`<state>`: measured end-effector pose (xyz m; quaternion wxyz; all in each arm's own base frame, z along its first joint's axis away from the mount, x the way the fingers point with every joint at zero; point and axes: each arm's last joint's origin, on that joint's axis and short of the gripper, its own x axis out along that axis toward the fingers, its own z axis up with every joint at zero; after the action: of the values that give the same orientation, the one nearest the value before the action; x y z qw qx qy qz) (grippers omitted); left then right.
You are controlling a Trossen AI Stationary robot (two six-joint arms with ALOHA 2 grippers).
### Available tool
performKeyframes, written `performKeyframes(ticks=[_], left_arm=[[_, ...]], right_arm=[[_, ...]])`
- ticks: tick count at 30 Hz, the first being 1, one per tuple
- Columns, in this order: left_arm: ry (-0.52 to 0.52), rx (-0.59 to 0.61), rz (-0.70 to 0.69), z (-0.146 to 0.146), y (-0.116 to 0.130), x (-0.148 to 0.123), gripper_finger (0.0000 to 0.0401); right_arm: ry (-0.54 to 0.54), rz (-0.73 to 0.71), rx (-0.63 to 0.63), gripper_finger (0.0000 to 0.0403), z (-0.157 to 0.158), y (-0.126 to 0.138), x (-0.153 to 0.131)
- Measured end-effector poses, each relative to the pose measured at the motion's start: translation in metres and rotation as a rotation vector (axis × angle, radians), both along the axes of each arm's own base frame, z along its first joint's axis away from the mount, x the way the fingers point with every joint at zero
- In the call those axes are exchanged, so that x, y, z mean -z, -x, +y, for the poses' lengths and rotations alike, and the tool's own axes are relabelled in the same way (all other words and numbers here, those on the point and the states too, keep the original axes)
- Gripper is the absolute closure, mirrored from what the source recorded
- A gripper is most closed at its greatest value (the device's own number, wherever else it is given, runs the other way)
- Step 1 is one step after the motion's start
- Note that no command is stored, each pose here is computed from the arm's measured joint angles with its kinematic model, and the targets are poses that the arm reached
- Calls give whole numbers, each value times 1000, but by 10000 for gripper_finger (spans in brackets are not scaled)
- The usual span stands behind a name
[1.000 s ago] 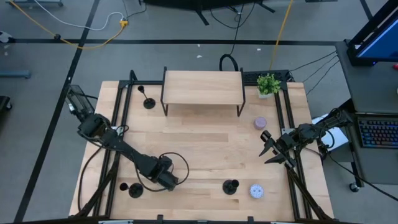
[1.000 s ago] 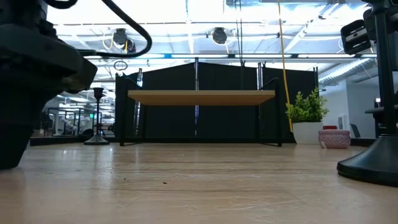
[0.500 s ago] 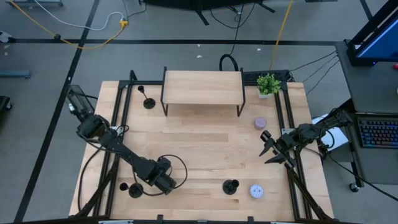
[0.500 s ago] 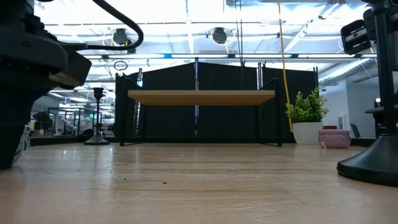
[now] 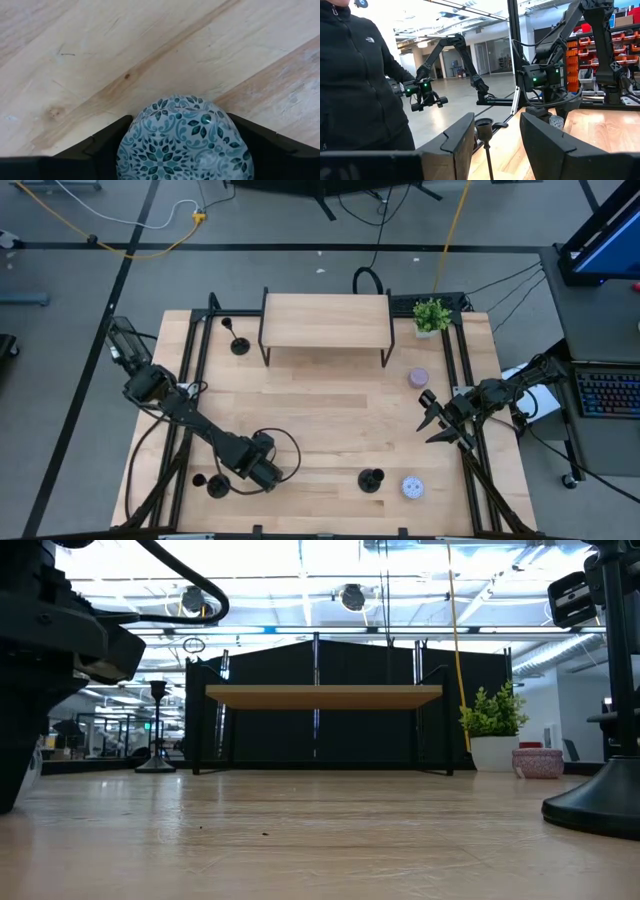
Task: Pick & Place candle stick holders
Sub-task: Put the blue patterned scented candle on the shelf
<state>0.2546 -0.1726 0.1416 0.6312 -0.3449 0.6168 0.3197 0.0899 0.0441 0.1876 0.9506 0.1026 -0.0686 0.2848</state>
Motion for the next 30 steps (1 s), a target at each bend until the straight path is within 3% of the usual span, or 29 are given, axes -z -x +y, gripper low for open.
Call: performKeyframes(ticks=[3, 13, 20, 26, 30], left_arm=[[0, -7, 0, 1, 0, 0, 82], [6, -20, 1, 5, -3, 0, 105], [4, -19, 1, 5, -3, 0, 72], [5, -17, -1, 5, -3, -1, 103], [7, -23, -2, 7, -3, -2, 104]], right_arm=[[0, 0, 0, 252, 0, 0, 0], [0, 0, 0, 252, 0, 0, 0], [0, 0, 0, 252, 0, 0, 0], [0, 0, 0, 252, 0, 0, 0], [0, 0, 0, 252, 0, 0, 0]])
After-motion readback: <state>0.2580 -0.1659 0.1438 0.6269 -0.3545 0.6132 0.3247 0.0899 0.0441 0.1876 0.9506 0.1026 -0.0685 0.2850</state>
